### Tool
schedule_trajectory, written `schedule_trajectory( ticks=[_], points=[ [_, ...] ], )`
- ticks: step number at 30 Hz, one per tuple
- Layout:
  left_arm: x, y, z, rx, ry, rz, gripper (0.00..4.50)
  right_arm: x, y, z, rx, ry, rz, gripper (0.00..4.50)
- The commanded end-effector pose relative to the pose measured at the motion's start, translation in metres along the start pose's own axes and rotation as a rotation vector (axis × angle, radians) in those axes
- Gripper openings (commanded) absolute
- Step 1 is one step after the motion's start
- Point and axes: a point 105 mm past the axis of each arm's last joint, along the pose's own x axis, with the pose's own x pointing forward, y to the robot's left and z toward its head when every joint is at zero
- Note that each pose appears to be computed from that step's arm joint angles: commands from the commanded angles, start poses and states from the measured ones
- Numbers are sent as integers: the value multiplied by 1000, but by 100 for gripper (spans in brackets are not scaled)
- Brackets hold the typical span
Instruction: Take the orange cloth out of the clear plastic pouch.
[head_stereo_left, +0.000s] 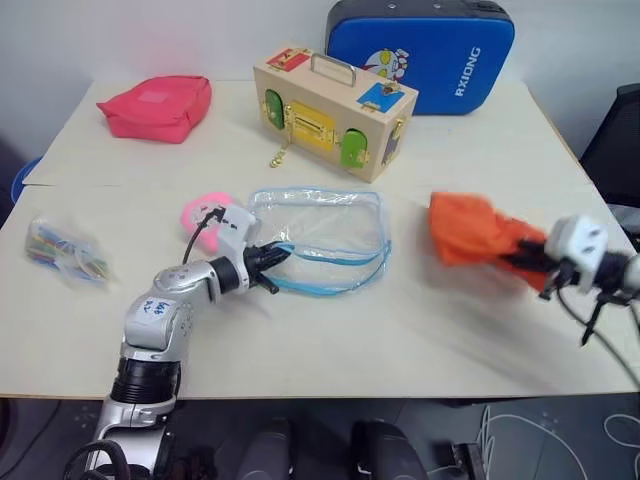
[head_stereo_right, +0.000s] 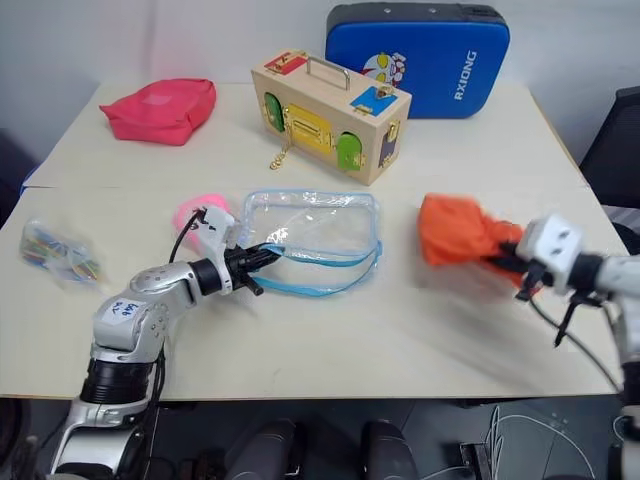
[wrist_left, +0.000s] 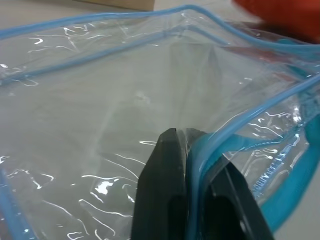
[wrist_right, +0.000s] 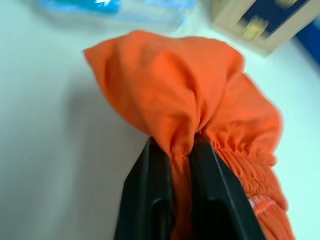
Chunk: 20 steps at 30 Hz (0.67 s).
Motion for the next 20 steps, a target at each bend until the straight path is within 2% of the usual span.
schedule_trajectory(
  ticks=[1,5,9,11,13,16,20],
  points=[
    [-12,-6,20,8,-85,-58,160,-10,-3,3,-9,-64,-27,177],
    [-44,-10,24,70,-119,-178,286,-21,12,21,112,-181,-8,313],
    [-98,2,15,207,-110,-188,409,-30,42,63,273,-335,21,447],
    [-123,15,-3,300,-38,-136,409,-26,65,79,310,-381,47,447],
    [-140,25,-17,348,-1,-60,409,-21,84,83,319,-401,58,447],
    [-156,30,-34,365,31,30,409,-10,103,72,265,-385,63,447],
    [-172,27,-45,397,45,102,409,0,100,55,233,-380,-58,447]
  ],
)
